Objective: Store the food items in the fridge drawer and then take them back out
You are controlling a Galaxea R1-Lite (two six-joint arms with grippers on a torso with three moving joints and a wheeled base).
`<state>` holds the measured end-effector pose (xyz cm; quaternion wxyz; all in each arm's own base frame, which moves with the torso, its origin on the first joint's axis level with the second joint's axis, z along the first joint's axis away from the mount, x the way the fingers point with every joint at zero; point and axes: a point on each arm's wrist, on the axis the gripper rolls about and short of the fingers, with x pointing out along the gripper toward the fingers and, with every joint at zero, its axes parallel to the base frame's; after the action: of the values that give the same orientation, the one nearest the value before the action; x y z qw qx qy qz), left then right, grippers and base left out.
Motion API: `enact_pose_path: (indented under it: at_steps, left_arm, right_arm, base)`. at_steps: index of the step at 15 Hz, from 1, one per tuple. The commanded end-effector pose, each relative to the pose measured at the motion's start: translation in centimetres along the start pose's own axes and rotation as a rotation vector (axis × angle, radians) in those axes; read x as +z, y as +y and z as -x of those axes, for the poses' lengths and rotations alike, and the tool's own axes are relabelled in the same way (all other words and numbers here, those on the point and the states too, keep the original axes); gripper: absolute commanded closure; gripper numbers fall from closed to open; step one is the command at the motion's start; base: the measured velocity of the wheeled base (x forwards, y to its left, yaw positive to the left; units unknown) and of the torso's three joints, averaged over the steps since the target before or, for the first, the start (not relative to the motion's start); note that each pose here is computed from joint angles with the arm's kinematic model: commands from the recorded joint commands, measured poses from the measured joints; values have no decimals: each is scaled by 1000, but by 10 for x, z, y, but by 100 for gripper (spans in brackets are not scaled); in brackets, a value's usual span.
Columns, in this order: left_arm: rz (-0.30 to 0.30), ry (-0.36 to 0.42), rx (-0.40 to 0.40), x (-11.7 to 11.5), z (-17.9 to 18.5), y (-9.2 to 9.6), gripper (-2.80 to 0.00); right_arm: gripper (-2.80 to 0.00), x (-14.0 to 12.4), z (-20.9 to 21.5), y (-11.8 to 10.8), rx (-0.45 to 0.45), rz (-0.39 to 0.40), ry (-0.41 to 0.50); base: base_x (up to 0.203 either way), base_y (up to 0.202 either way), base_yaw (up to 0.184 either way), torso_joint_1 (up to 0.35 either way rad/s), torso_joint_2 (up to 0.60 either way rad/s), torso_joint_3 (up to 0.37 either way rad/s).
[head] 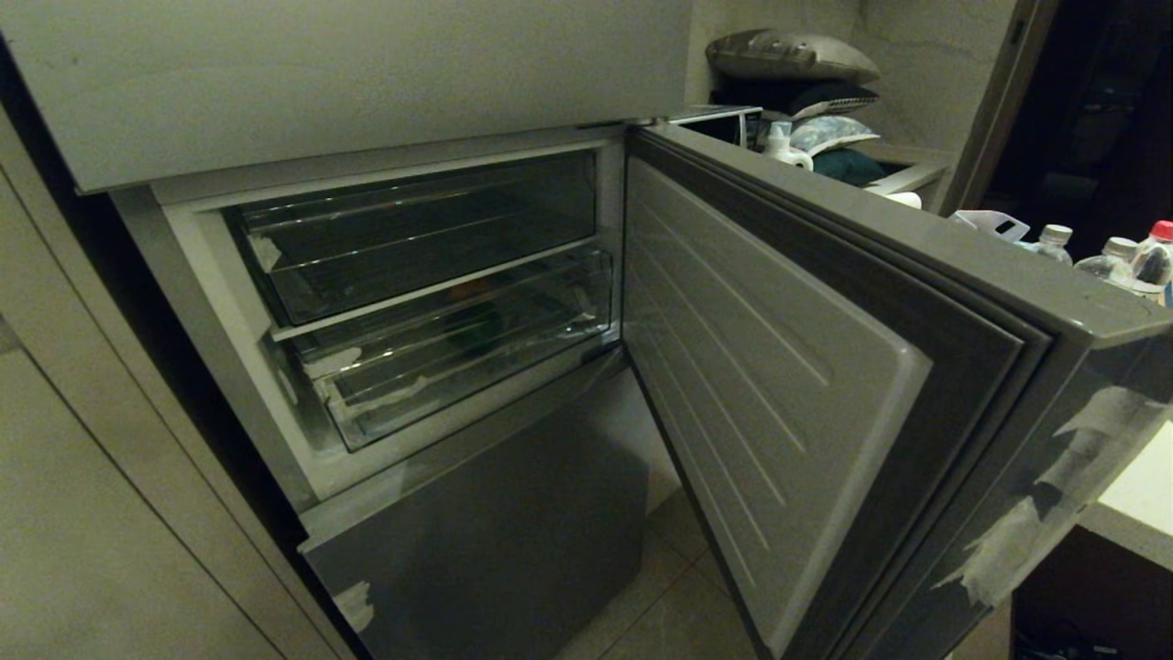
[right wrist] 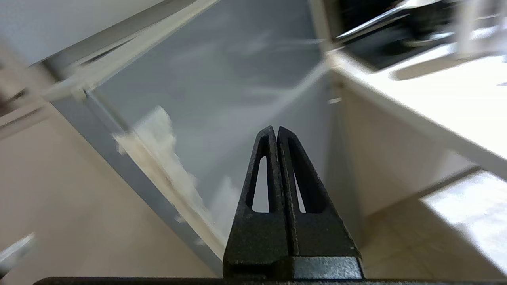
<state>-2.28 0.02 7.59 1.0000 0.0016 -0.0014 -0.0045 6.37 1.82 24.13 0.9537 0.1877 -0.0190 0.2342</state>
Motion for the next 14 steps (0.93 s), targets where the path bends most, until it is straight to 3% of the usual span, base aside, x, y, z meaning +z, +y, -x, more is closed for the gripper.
enact_pose_path:
  at_steps: [1,4,7,14]
  left_arm:
    - [0,0,1,0,0,0,0]
    - [0,0,1,0,0,0,0]
    - [0,0,0,0,0,0,0]
    - [0,0,0,0,0,0,0]
  right_arm:
    - [0,-1,-34,-8,59,-19,94]
    - [0,5,-62,-10,226,-13,145]
    - [0,7,-88,-14,331,-32,221]
    - [0,-11,-217,-17,390,-78,352]
  base:
    - [0,0,0,0,0,0]
    - [0,0,0,0,0,0]
    - [0,0,0,0,0,0]
    - [0,0,0,0,0,0]
